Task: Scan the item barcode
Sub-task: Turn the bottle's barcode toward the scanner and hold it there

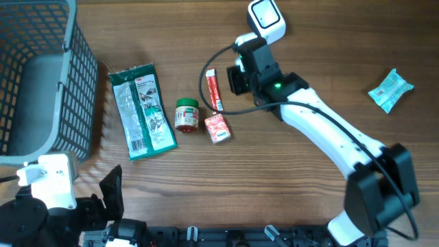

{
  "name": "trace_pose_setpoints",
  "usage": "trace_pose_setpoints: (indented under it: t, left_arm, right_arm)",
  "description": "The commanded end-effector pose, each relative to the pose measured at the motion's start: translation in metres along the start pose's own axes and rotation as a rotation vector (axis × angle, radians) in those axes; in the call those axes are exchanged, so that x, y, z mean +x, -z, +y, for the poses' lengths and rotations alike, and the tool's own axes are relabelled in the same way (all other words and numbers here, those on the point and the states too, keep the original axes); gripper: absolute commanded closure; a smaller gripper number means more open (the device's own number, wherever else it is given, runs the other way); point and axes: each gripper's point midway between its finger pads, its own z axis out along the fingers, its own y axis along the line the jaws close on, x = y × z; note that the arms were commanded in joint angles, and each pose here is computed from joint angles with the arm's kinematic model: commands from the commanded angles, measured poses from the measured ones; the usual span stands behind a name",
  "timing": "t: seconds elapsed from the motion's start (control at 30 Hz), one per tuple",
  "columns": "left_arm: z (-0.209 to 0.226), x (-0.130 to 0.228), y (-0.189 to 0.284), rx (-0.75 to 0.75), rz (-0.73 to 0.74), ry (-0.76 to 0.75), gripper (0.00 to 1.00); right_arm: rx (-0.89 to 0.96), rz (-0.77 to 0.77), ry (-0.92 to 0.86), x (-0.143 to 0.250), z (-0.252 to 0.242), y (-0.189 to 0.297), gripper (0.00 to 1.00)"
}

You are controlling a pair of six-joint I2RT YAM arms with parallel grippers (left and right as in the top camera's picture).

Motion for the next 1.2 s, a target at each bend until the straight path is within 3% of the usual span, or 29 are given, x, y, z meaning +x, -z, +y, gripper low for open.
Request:
trace_pose_setpoints:
  t: [0.0, 0.2, 0.4, 0.57, 0.8, 1.17]
  left_arm:
    - [-0.001, 0.0, 0.0, 0.006, -0.002, -0.01, 0.0]
    - [-0.001, 0.0, 0.0, 0.006, -0.002, -0.01, 0.0]
    - [-0.001, 0.0, 0.0, 0.006, -0.002, -0.01, 0.0]
    - [-0.001, 0.0, 0.0, 0.006, -0.002, -0.01, 0.0]
    - [-0.001, 0.0, 0.0, 0.006, -0.002, -0.01, 0.0]
    - [-0.001, 0.0, 0.0, 0.006, -0.002, -0.01, 0.0]
  right_arm:
    - [0.176, -0.06, -0.077, -0.004, -0.026, -0.03, 0.87]
    - [0.164, 0.041, -0.136, 0.034, -0.019, -0.066, 0.93]
    - [0.109, 0.232, -0.25, 0.079, -0.007, -0.06, 0.93]
    - [0.055, 0.335, -0.238, 0.102, 0.008, -0.054, 0.93]
    - [-0.022, 0.455, -0.24, 0.131, 0.05, -0.037, 0.87]
    - [0.012, 0.528, -0.249, 0.151, 0.049, -0.033, 0.68]
